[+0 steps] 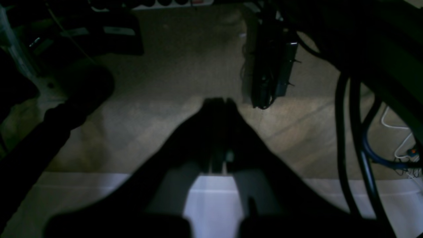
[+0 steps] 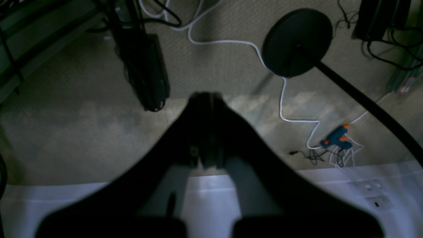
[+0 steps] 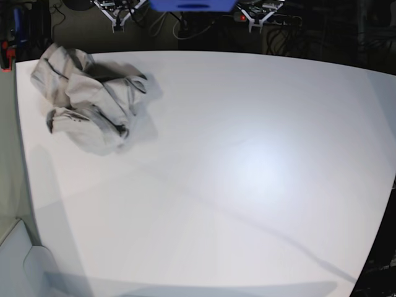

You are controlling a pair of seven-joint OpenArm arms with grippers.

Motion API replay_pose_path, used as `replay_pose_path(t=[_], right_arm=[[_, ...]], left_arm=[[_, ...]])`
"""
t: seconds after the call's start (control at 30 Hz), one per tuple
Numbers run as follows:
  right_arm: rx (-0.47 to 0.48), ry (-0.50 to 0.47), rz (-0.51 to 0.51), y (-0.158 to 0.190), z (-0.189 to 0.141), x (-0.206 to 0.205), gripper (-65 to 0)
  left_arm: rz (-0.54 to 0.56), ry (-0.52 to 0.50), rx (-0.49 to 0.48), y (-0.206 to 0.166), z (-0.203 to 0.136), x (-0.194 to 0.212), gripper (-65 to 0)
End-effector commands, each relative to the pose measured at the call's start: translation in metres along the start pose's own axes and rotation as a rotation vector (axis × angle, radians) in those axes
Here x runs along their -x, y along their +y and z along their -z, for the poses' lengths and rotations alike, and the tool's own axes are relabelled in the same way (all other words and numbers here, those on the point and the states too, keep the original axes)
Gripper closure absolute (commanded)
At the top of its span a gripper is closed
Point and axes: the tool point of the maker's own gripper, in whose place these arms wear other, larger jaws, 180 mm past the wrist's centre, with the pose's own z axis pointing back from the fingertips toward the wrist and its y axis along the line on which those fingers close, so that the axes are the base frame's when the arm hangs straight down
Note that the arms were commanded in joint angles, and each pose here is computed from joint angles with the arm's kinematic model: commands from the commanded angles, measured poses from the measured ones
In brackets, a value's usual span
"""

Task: Layout the t-shirt on the table in an organized manner, then fold the t-shirt properly

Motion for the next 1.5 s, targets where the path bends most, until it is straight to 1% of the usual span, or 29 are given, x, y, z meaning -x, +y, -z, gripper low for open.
replay_pose_path(t=[0.0, 0.7, 0.8, 0.83, 0.9, 1.03, 1.1, 1.2, 1.27, 1.37, 1.47], right_arm=[[-0.012, -0.002, 0.000, 0.000, 0.000, 0.001, 0.0], [-0.006, 0.001, -0.002, -0.004, 0.000, 0.003, 0.0], [0.004, 0.005, -0.004, -0.010, 0.000, 0.006, 0.0], [0.010, 0.008, -0.006, -0.015, 0.000, 0.008, 0.0], [0.016, 0.011, -0.008, -0.020, -0.001, 0.014, 0.0], [0.034, -0.041, -0.020, -0.031, -0.007, 0.012, 0.0], [0.035, -0.073, -0.027, -0.032, -0.013, 0.012, 0.0], [0.034, -0.106, -0.039, -0.033, -0.021, 0.016, 0.0], [0.049, -0.127, -0.047, -0.043, -0.027, 0.017, 0.0], [0.055, -0.162, -0.060, -0.049, -0.038, 0.019, 0.0], [0.072, -0.214, -0.084, -0.061, -0.054, 0.015, 0.0]], left_arm=[[0.010, 0.003, 0.004, 0.001, 0.000, 0.001, -0.4], [0.008, 0.004, 0.004, 0.001, 0.000, 0.002, -0.3], [0.007, 0.017, 0.002, 0.003, 0.000, 0.010, -0.2], [0.007, 0.019, -0.007, 0.009, 0.000, 0.013, -0.2], [0.003, -0.004, -0.012, 0.013, -0.001, 0.009, -0.2], [0.008, -0.042, -0.014, 0.015, -0.006, 0.015, -0.2], [0.012, -0.054, -0.025, 0.023, -0.009, 0.020, -0.2], [0.014, -0.075, -0.023, 0.022, -0.013, 0.025, -0.2], [0.016, -0.087, -0.021, 0.021, -0.016, 0.028, -0.2], [0.026, -0.125, -0.033, 0.030, -0.024, 0.028, -0.2], [0.033, -0.131, -0.029, 0.029, -0.036, 0.023, -0.2]])
